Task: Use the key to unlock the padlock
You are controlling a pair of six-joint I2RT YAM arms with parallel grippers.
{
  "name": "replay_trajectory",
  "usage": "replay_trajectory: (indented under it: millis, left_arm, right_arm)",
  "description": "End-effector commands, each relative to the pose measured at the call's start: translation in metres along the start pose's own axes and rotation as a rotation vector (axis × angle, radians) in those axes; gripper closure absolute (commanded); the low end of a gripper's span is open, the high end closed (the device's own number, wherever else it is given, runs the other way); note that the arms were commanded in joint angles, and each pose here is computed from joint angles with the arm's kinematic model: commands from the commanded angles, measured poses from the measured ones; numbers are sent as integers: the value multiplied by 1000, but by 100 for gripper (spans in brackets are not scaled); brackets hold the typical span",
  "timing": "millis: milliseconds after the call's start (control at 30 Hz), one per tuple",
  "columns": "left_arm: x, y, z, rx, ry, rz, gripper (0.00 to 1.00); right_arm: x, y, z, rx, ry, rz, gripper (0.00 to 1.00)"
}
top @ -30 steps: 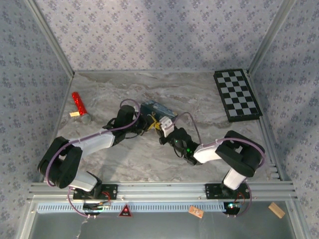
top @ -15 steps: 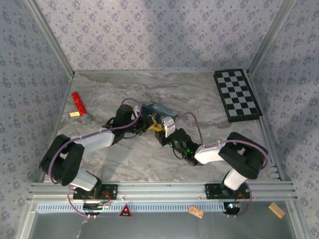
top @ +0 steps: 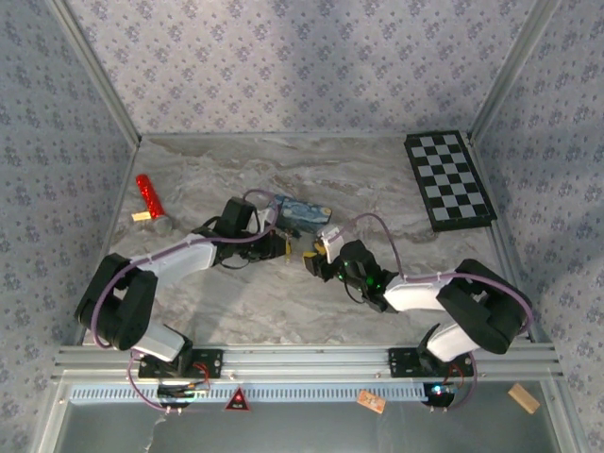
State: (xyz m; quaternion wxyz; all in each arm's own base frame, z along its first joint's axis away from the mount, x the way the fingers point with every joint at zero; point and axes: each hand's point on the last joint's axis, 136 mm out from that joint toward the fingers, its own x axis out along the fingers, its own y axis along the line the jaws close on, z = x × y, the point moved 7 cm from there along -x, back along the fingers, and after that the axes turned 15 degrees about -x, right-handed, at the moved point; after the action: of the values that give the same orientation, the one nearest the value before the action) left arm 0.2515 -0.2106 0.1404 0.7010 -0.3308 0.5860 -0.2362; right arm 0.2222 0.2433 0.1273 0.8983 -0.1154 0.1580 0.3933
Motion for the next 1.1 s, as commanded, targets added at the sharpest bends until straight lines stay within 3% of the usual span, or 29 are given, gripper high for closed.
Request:
replay_trajectory:
  millis: [0, 433, 667, 767, 1067]
  left_arm:
    - [-3, 0, 3, 118, 1, 42, 100]
    - [9, 20, 8, 264, -76, 276, 100]
    - [28, 16, 7, 243, -37, 259, 99]
    - [31, 12, 4, 238, -28, 221, 94]
    - [4, 36, 1, 240, -136, 276, 65]
  right_arm:
    - [-4, -2, -6, 53, 37, 0, 55]
    - [-5, -16, -5, 158, 60, -76, 56]
    - [-4, -20, -1, 176, 72, -86, 56]
    - [-4, -24, -2, 196, 76, -101, 56]
    - [-10, -30, -4, 226, 76, -108, 56]
